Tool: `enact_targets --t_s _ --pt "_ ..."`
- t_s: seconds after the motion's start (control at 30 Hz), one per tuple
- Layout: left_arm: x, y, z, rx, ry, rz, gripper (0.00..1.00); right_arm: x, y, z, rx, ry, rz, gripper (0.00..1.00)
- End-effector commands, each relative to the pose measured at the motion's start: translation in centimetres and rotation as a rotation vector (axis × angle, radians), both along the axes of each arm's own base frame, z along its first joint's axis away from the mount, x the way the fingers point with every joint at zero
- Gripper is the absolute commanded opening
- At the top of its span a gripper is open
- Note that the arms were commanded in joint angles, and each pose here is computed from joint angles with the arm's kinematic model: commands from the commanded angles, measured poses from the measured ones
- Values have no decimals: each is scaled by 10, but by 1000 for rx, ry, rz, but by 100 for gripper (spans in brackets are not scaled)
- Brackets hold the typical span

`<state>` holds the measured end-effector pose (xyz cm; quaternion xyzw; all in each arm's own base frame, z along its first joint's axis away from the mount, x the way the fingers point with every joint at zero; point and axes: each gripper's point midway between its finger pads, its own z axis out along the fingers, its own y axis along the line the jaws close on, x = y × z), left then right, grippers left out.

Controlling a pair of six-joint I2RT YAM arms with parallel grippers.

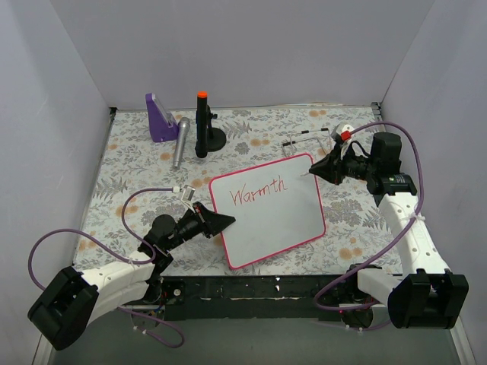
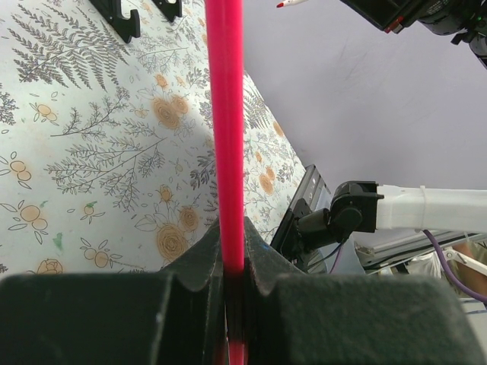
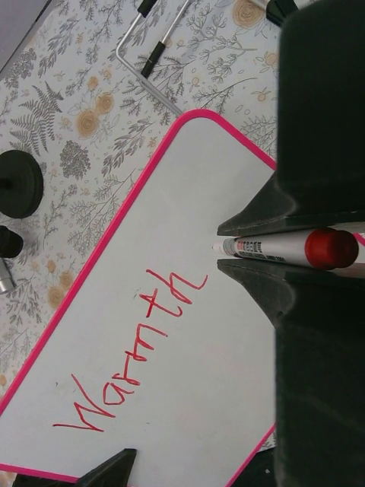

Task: Write a sentence on the whiteboard
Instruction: Write on the whiteboard with the whiteboard marker without the cap.

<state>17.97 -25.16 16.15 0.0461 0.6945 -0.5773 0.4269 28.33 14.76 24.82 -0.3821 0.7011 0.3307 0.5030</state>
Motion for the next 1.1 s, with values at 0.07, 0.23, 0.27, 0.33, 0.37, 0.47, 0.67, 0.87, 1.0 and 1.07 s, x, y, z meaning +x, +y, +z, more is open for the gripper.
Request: enact_targets --t_s 0.07,0.23,0.27,0.33,0.37,0.47,0.67,0.87,1.0,1.07 --pt "3 -4 40 -71 -125 -6 0 17 -8 4 -14 -39 -74 1" --pt "1 -3 40 -86 -120 -7 0 30 -9 -1 -5 -20 -102 1" --pt "1 -3 40 -90 -122 -6 0 31 -8 -1 -2 -20 -96 1" --pt "1 -3 40 -90 -120 -4 0 34 -8 -1 0 -16 -92 1" --pt "1 -2 39 -85 -119 -1 0 36 -8 0 1 -21 -94 1" --pt "2 -3 39 -80 -114 -2 0 42 -5 -1 23 -5 -97 1" --pt "3 -5 39 -85 -105 -9 0 48 7 0 50 25 -83 1" --pt "3 -5 38 -84 -104 -8 0 44 13 1 54 17 -80 1" --pt "3 -6 36 -85 -103 -13 0 46 16 -3 48 18 -85 1" --pt "3 -6 37 -87 -102 -13 0 49 17 -3 43 18 -94 1"
